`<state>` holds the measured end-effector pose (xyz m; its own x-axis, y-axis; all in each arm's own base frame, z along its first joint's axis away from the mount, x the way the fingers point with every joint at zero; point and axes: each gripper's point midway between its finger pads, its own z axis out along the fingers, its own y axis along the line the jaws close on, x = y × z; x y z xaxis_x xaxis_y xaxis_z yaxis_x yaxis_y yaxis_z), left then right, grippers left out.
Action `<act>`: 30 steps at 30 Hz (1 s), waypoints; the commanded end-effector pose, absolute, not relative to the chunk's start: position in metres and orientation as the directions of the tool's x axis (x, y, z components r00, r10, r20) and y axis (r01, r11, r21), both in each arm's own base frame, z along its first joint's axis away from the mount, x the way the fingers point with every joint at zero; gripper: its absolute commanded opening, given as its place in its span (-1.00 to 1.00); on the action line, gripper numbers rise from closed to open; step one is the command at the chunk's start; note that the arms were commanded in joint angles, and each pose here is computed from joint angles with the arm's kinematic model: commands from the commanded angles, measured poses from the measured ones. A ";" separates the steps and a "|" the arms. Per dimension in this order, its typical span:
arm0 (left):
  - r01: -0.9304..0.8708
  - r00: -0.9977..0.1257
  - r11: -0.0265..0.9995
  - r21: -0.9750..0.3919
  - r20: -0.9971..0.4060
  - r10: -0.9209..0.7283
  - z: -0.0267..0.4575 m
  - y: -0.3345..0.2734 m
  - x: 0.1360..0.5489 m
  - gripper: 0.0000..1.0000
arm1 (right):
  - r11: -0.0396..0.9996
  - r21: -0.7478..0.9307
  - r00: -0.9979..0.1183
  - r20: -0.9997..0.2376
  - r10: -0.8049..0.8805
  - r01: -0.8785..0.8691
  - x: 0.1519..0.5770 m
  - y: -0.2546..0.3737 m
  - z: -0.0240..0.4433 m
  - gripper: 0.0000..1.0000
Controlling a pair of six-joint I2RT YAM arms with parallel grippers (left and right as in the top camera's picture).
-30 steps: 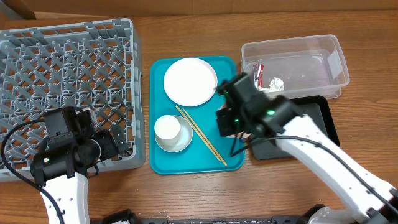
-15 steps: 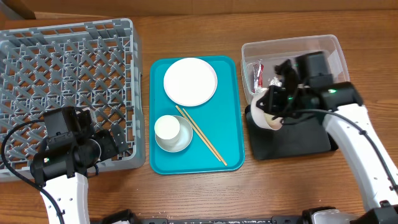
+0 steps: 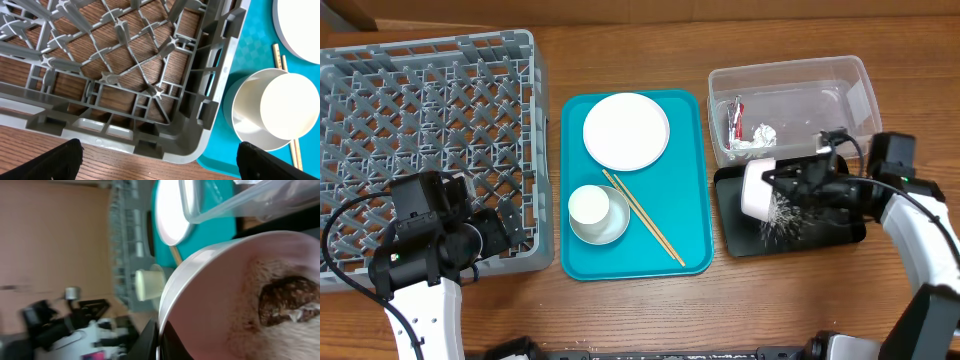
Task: Sort waste into correct bins and load items into the dishwasher
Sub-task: 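Tip the rice bowl over the black tray to dump the rice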
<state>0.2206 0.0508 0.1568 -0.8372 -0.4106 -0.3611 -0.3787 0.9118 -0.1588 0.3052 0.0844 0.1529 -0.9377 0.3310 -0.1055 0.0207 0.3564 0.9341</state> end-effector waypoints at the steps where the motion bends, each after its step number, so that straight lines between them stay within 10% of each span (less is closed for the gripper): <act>1: -0.369 -0.832 0.914 -0.166 -0.380 -0.405 0.164 0.052 0.225 1.00 | 0.155 0.988 -0.931 -0.073 0.357 -0.018 0.303 0.074 0.173 -0.92; 30: -0.370 -0.832 0.914 -0.166 -0.380 -0.405 0.164 0.052 0.225 1.00 | -0.129 0.982 -0.775 0.187 0.604 0.136 0.309 -0.025 0.189 -0.92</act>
<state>0.2206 0.0507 0.1568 -0.8373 -0.4106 -0.3611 -0.3785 0.9118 -0.1592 0.3103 -0.0254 0.1858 -0.7718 0.6145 0.1635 0.1370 -0.0904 0.9864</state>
